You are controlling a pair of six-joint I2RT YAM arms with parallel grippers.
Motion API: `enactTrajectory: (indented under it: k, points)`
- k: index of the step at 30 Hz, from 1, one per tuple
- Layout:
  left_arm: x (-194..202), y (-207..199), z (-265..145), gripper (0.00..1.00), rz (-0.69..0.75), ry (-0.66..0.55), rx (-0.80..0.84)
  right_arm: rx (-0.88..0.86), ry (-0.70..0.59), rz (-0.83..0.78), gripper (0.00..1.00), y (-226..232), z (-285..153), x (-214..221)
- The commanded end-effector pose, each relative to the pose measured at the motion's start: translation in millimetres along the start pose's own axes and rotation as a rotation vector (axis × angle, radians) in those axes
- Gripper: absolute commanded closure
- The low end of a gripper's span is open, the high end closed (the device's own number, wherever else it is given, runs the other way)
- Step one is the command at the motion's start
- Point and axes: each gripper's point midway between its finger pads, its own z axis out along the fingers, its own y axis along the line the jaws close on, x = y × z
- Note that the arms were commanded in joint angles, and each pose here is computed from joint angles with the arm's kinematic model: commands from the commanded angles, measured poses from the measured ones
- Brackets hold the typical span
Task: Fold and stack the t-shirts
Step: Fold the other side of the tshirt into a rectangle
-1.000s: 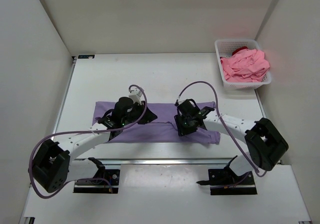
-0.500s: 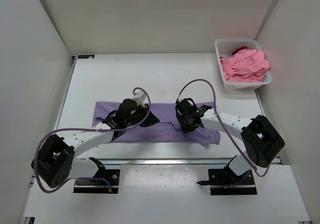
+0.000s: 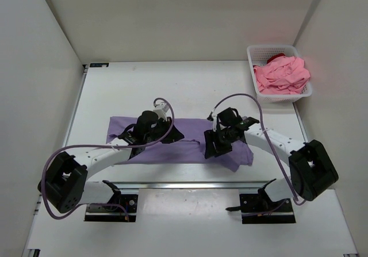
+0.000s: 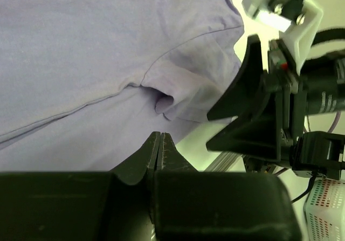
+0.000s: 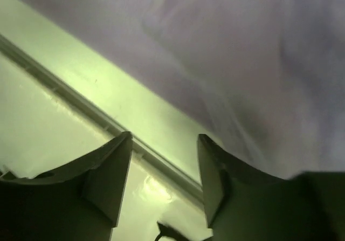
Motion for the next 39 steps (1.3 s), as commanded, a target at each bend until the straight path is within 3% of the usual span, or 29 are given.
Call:
enactTrajectory:
  k: [1, 4, 6, 8, 11, 12, 13, 14, 15, 16, 18, 19, 20, 22, 25, 27, 35, 39]
  points:
    - [-11, -12, -1, 0.92, 0.014, -0.004, 0.035, -0.013, -0.051, -0.046, 0.51, 7, -19, -11]
    - [-8, -16, 3, 0.92, 0.047, 0.01, 0.036, 0.002, -0.205, 0.059, 0.62, -18, -45, -35]
    - [-3, -16, 8, 0.89, 0.056, 0.037, 0.031, 0.059, -0.307, 0.152, 0.78, -49, -57, -45]
    - [3, -16, 14, 0.83, 0.06, 0.069, 0.036, 0.17, -0.399, 0.268, 0.79, -93, -70, -54]
    - [16, -17, 21, 0.74, 0.093, 0.114, 0.029, 0.205, -0.54, 0.408, 0.67, -130, -87, -70]
    - [24, -16, 24, 0.66, 0.106, 0.133, 0.021, 0.221, -0.58, 0.42, 0.64, -138, -92, -77]
    - [26, -18, 24, 0.51, 0.115, 0.14, 0.026, 0.24, -0.618, 0.444, 0.62, -149, -99, -84]
    - [33, -19, 28, 0.43, 0.123, 0.157, 0.028, 0.273, -0.634, 0.486, 0.61, -163, -102, -86]
    - [36, -22, 30, 0.26, 0.127, 0.164, 0.036, 0.293, -0.64, 0.499, 0.61, -172, -102, -87]
    - [42, -21, 30, 0.17, 0.121, 0.177, 0.04, 0.291, -0.643, 0.501, 0.6, -178, -99, -91]
    - [51, -19, 32, 0.13, 0.115, 0.197, 0.041, 0.265, -0.646, 0.532, 0.6, -185, -94, -96]
    - [48, -22, 34, 0.17, 0.113, 0.188, 0.05, 0.258, -0.645, 0.533, 0.62, -187, -91, -99]
    - [51, -16, 33, 0.37, 0.101, 0.189, 0.04, 0.272, -0.634, 0.549, 0.62, -191, -85, -98]
    - [54, -12, 31, 0.58, 0.074, 0.18, 0.039, 0.258, -0.641, 0.546, 0.62, -193, -79, -105]
    - [59, 4, 30, 0.7, 0.034, 0.201, 0.007, 0.24, -0.647, 0.55, 0.66, -196, -73, -112]
    - [62, 9, 29, 0.72, 0.039, 0.213, -0.007, 0.239, -0.64, 0.564, 0.69, -197, -68, -113]
    - [80, 41, 26, 0.77, 0.016, 0.269, -0.102, 0.278, -0.673, 0.52, 1.0, -198, -76, -136]
    - [85, 55, 23, 0.77, -0.002, 0.275, -0.141, 0.308, -0.671, 0.501, 1.0, -206, -81, -147]
